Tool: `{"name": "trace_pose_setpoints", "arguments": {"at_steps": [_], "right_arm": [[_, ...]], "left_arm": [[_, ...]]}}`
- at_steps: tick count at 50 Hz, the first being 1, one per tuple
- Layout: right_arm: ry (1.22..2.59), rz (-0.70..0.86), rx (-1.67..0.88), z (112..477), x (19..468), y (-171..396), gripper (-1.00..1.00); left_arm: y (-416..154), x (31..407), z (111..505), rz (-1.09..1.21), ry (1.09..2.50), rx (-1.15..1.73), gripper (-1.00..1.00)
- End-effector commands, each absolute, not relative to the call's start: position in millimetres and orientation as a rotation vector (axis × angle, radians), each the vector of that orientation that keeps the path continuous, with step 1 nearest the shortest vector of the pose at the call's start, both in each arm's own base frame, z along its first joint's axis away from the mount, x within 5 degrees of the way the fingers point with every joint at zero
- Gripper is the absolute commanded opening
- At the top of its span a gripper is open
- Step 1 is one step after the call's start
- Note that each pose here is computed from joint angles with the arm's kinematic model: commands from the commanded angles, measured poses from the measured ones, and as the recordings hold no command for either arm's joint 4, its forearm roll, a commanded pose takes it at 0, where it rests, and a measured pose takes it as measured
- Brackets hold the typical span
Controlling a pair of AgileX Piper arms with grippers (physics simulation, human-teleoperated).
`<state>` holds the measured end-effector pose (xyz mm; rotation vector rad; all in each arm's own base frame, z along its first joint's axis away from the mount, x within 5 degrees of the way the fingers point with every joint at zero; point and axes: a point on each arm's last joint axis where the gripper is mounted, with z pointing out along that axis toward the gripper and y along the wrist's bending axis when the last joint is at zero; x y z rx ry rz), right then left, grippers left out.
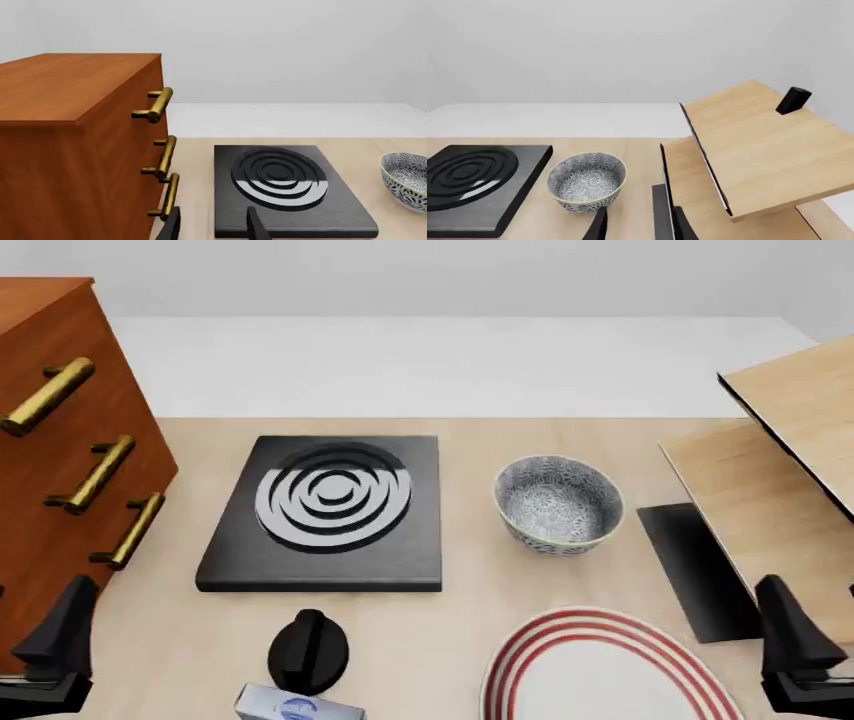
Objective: Pick up the cream cheese and put it in the bowl.
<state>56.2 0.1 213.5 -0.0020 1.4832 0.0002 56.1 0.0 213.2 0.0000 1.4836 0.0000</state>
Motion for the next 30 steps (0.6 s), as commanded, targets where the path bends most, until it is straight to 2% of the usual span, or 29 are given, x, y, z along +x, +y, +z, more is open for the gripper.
{"name": "trace_pose_setpoints", "arguments": {"at_steps": [1,14,21,30], "right_arm": [[1.488,0.001,-0.011,213.9,57.3,0.5,1.0],[1.485,0.013,-0.046,218.8,55.7,2.2,1.0],[1.473,0.061,-0.199,242.3,49.0,8.5,1.0],[1.448,0.166,-0.518,276.7,36.3,17.4,1.0]], "left_arm": [[0.0,56.1,213.2,0.0,1.484,0.0,1.0],[0.0,56.1,213.2,0.0,1.484,0.0,1.0],[0.0,56.1,213.2,0.0,1.484,0.0,1.0],[0.0,56.1,213.2,0.0,1.484,0.0,1.0]]}}
